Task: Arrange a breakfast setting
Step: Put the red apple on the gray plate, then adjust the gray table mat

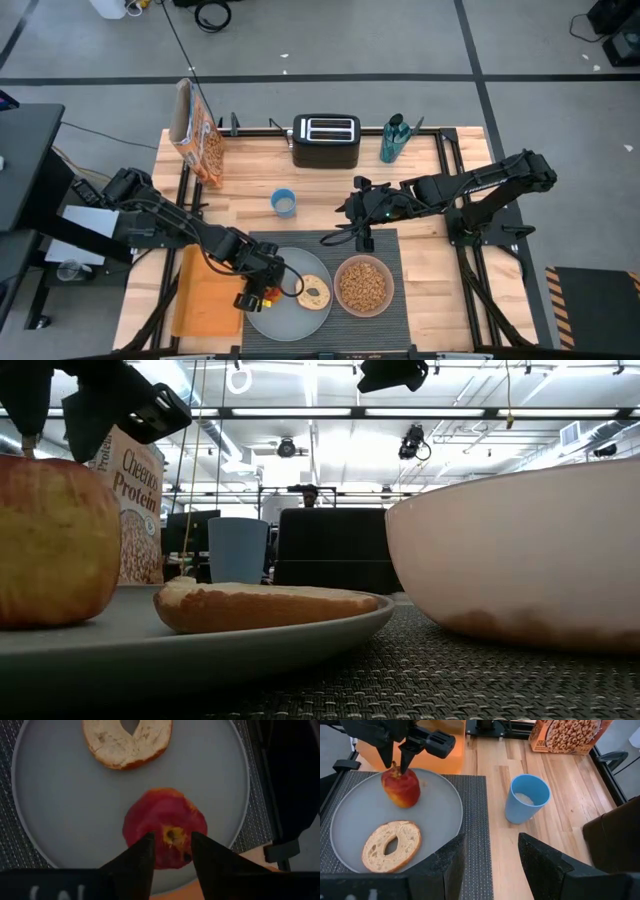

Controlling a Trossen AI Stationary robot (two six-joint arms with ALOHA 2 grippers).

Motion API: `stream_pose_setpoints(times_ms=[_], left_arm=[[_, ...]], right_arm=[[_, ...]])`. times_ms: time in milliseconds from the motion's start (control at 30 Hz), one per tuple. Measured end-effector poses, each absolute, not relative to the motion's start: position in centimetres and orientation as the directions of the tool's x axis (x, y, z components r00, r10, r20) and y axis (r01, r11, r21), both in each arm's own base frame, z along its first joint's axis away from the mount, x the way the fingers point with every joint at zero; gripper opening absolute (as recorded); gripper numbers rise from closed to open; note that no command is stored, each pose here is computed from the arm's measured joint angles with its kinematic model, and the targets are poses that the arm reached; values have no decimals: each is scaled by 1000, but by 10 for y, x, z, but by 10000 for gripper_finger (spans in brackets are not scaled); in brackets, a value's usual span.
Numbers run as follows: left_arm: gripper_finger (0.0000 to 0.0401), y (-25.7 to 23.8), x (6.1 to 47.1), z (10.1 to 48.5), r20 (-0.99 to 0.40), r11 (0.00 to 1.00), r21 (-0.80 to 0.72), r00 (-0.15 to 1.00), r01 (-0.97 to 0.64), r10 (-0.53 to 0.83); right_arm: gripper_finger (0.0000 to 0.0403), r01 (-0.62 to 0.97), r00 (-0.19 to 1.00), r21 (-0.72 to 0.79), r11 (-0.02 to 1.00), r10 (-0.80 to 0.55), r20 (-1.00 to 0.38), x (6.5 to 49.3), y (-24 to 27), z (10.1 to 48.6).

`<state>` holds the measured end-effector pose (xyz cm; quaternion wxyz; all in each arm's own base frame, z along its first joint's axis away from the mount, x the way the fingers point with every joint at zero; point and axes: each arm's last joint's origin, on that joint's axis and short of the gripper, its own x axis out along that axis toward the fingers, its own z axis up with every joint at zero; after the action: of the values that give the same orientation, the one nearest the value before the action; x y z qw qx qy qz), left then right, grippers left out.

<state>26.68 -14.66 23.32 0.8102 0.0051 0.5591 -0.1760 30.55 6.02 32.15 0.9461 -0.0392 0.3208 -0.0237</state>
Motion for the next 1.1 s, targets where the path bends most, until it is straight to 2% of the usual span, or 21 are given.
stream_pose_setpoints(times_ms=[133, 267, 500, 633, 800, 967, 1100], left_arm=[[157, -147, 269, 234, -898, 936, -190, 333, 297, -288], [166, -144, 275, 245, -889, 944, -162, 373, 287, -266], [166, -143, 283, 264, -848, 947, 87, 522, 310, -93], [166, -139, 287, 254, -823, 935, 124, 560, 333, -90], [166, -128, 287, 248, -831, 929, 149, 552, 338, -68], [166, -115, 275, 271, -797, 937, 169, 601, 306, -52], [166, -105, 260, 294, -739, 942, 237, 673, 236, 17]], right_arm=[[187, 23, 789, -86, 996, -71, -610, 305, 60, 321], [187, 58, 737, -67, 996, -88, -670, 295, 58, 319], [187, 180, 466, -27, 983, -109, -878, 268, 60, 295], [187, 198, 330, -42, 979, -107, -938, 249, 69, 269], [187, 177, 163, 31, 984, 1, -987, 229, 82, 233], [187, 226, 125, 93, 970, 66, -990, 218, 94, 208], [187, 228, 135, 87, 970, 57, -989, 209, 108, 195]])
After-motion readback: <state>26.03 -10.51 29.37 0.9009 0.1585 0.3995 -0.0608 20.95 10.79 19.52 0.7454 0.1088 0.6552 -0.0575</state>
